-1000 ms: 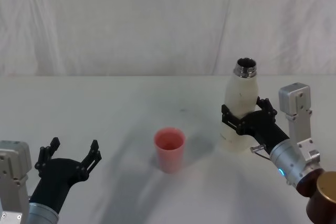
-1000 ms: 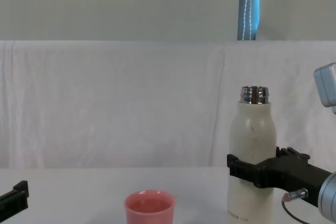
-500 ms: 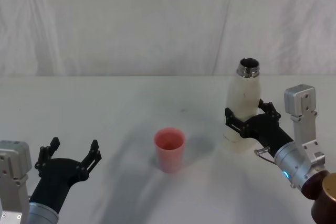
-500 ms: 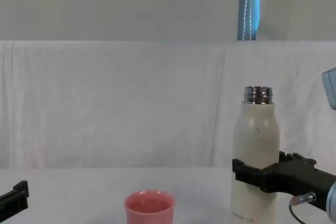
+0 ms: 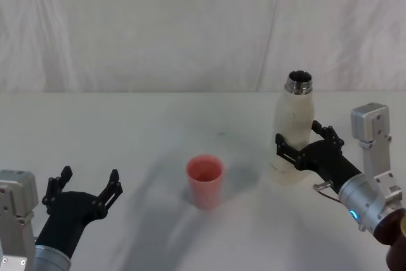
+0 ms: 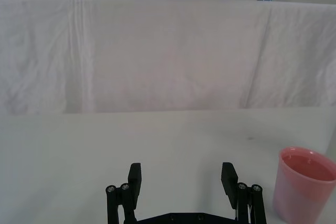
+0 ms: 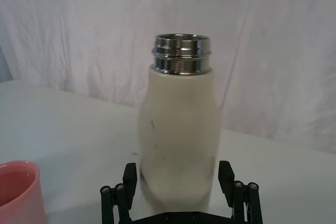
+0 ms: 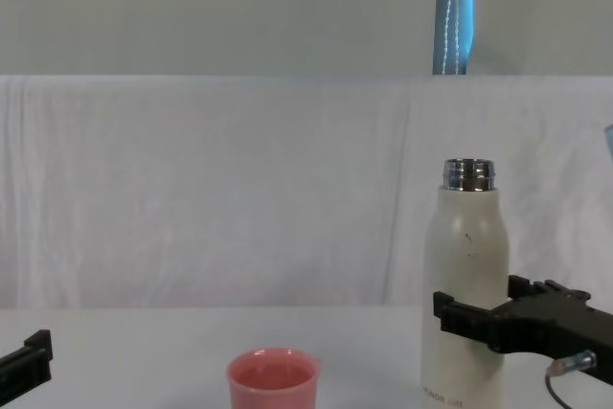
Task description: Grasp the thermos with one hand and pour water into the cup lid.
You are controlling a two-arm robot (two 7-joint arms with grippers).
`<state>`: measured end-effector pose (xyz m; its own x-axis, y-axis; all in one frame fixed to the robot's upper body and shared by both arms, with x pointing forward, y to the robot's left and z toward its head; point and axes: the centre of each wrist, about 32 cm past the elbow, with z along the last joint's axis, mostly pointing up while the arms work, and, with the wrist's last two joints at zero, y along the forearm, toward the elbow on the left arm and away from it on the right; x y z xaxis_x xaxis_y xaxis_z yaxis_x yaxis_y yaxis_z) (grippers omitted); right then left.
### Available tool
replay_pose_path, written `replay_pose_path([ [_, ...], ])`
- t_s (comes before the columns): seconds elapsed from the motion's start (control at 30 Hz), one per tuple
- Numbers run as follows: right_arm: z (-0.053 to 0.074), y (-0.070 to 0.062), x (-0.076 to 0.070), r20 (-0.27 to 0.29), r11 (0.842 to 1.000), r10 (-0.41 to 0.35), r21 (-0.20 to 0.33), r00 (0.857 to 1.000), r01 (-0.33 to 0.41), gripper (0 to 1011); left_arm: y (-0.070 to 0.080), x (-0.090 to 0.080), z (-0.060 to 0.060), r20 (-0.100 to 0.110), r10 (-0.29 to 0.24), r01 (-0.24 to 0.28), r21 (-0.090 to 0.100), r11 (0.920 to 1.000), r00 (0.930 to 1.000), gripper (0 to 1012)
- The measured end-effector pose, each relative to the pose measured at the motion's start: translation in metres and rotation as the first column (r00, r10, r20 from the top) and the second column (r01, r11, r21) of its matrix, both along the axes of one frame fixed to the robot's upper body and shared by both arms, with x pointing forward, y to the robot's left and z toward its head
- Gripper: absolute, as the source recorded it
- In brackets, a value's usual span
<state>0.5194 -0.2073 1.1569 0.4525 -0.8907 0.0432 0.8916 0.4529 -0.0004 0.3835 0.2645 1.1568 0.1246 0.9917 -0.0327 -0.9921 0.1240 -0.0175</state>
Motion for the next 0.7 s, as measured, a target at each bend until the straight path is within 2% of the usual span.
replay_pose_path([
  [0.37, 0.005, -0.013, -0.011, -0.028, 1.000, 0.001, 0.005, 1.000, -0.001, 1000, 0.000, 0.000, 0.000, 0.000, 0.000, 0.000, 0.000, 1.0000, 1.0000, 1001],
  [0.7, 0.008, -0.027, -0.031, -0.054, 1.000, 0.009, 0.002, 0.998, -0.009, 1000, 0.000, 0.000, 0.000, 0.000, 0.000, 0.000, 0.000, 1.0000, 1.0000, 1001],
])
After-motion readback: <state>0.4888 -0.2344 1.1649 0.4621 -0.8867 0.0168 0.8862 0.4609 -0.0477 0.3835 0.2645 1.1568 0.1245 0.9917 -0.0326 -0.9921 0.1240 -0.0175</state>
